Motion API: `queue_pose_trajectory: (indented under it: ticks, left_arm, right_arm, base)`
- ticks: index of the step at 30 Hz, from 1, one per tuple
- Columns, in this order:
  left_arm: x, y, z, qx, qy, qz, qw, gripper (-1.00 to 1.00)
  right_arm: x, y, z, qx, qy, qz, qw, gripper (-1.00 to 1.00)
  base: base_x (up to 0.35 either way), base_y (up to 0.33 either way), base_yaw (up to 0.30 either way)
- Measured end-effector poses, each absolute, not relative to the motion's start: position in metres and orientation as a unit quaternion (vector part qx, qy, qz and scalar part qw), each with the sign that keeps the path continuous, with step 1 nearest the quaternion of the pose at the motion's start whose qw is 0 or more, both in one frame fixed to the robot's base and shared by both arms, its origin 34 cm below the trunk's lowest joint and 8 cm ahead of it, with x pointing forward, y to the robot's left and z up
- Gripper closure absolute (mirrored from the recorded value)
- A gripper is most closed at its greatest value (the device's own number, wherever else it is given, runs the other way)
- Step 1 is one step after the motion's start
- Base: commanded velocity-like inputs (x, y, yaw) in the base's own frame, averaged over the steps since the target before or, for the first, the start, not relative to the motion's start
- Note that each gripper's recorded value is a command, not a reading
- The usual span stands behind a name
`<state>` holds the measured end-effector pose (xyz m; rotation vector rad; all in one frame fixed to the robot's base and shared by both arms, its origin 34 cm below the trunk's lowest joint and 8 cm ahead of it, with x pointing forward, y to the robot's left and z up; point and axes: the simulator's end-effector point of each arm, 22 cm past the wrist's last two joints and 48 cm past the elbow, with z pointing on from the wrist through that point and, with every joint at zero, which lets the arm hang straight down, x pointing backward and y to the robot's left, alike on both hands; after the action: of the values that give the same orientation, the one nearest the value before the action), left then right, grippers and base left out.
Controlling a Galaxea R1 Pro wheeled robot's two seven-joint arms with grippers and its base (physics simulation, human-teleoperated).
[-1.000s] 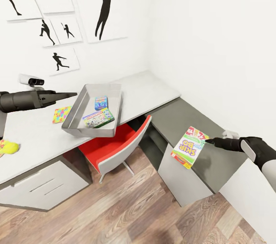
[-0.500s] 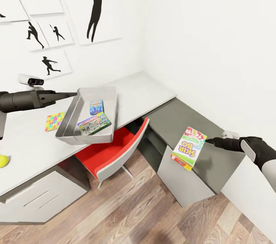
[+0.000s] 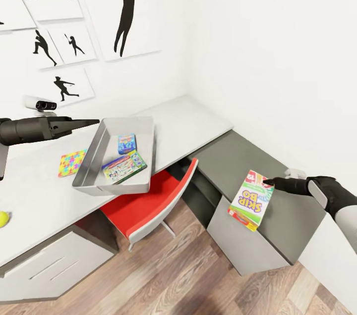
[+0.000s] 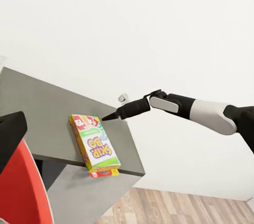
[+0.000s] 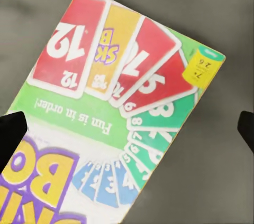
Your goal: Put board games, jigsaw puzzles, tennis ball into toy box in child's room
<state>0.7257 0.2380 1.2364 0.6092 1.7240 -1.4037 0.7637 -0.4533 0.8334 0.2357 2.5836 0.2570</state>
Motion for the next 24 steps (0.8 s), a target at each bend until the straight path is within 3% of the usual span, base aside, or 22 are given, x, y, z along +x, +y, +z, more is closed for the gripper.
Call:
queue_pose_trajectory:
  ticks: [24]
  left_arm:
    - [0.7282,0.2380,1.2299,0.238,0.686,-0.558,0.402,-1.00]
  right_arm:
    - [0.7617,-0.4581,0.8244,0.093,0.958,0.081,0.258,-1.00]
  base:
    - [0.123,0.044,0.000]
